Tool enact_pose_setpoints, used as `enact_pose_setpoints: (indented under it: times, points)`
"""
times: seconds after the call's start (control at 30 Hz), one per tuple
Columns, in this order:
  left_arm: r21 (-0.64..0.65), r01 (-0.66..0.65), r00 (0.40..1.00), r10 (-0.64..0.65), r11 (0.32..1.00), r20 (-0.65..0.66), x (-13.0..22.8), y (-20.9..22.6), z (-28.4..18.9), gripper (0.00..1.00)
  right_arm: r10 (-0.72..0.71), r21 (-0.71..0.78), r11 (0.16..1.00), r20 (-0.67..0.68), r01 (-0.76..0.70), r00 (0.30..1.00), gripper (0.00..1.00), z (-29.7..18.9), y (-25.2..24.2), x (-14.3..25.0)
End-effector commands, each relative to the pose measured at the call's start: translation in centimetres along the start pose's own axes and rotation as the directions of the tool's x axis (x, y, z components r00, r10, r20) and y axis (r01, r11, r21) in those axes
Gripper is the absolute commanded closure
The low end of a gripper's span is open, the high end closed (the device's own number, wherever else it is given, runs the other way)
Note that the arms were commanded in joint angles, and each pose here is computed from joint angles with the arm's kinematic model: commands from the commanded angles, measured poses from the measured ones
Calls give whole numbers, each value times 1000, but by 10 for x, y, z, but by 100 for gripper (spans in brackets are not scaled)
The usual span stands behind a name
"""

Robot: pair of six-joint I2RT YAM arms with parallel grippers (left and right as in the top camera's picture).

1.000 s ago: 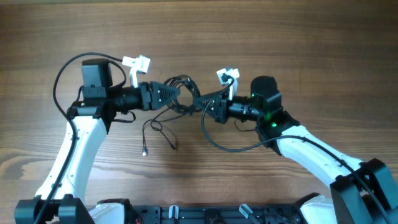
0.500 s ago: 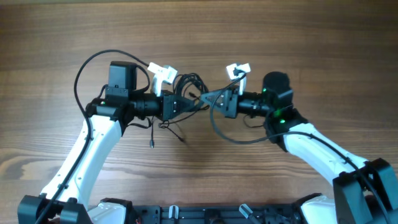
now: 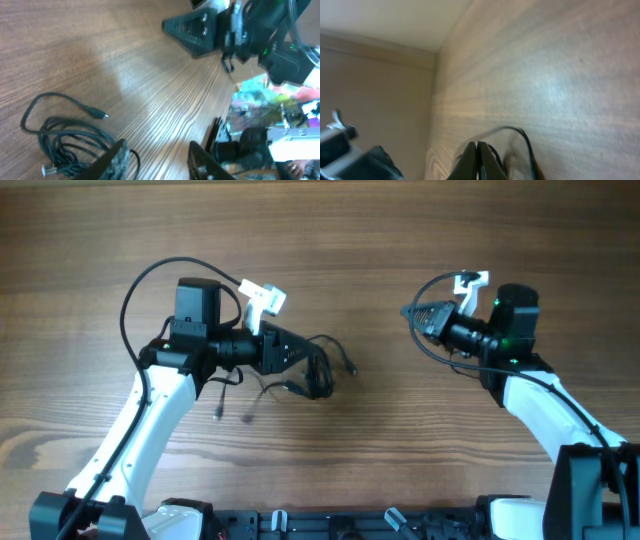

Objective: Untangle cables

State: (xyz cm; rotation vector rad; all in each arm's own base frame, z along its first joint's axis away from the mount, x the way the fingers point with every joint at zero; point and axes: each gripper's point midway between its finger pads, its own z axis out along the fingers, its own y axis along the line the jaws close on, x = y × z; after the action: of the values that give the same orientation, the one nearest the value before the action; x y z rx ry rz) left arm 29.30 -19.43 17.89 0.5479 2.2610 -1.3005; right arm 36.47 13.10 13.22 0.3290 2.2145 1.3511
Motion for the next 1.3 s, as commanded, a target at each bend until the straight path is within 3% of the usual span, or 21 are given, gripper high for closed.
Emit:
enact_pose_setpoints:
  times: [0.0, 0.07, 0.17, 0.23, 0.3, 0.43, 0.5, 0.57, 0.67, 0.87, 0.97, 1.1, 1.17, 1.27]
  points:
    - [7, 99, 994, -99, 995, 37, -11, 0, -1, 48, -92, -47, 995, -56, 89, 994, 94, 4, 10, 11]
    - [10, 106, 993, -107, 994, 53, -16, 0, -1, 40, -163, -100, 983, -107, 153, 981, 81, 8, 21, 26]
    - [-77, 132, 989, -126, 988, 70, -16, 15, -2, 44, -189, -112, 979, -172, 171, 967, 62, 19, 27, 49]
    - [-149, 229, 972, -218, 962, 86, -12, 29, -3, 45, -192, -92, 980, -199, 176, 961, 57, 26, 27, 61]
    - [-210, 326, 945, -312, 922, 99, -5, 40, -5, 45, -221, -82, 975, -217, 208, 951, 59, 33, 29, 72]
    - [-292, 374, 927, -364, 881, 88, 9, 51, -5, 49, -261, -129, 964, -280, 234, 924, 70, 42, 43, 98]
    - [-332, 447, 893, -432, 830, 123, 13, 59, -8, 49, -348, -174, 936, -304, 307, 887, 70, 47, 50, 114]
    - [-353, 515, 856, -489, 781, 165, 13, 65, -11, 40, -467, -229, 883, -317, 411, 826, 65, 51, 56, 132]
    - [-369, 591, 806, -547, 717, 228, 12, 73, -14, 25, -449, -182, 893, -341, 411, 826, 63, 57, 52, 142]
    - [-366, 597, 801, -553, 714, 229, 12, 73, -14, 23, -547, -174, 836, -317, 520, 775, 62, 62, 48, 144]
    - [-367, 595, 803, -552, 715, 227, 13, 72, -14, 35, -578, -114, 813, -266, 570, 771, 75, 68, 46, 132]
    - [-368, 585, 810, -543, 723, 221, 12, 70, -10, 39, -623, -170, 782, -244, 599, 744, 76, 77, 65, 146]
    - [-380, 580, 813, -536, 721, 225, 12, 71, -10, 39, -620, -108, 781, -252, 615, 743, 79, 82, 61, 153]
    - [-389, 576, 816, -531, 719, 228, 13, 72, -10, 37, -551, 89, 805, -253, 586, 795, 76, 92, 34, 150]
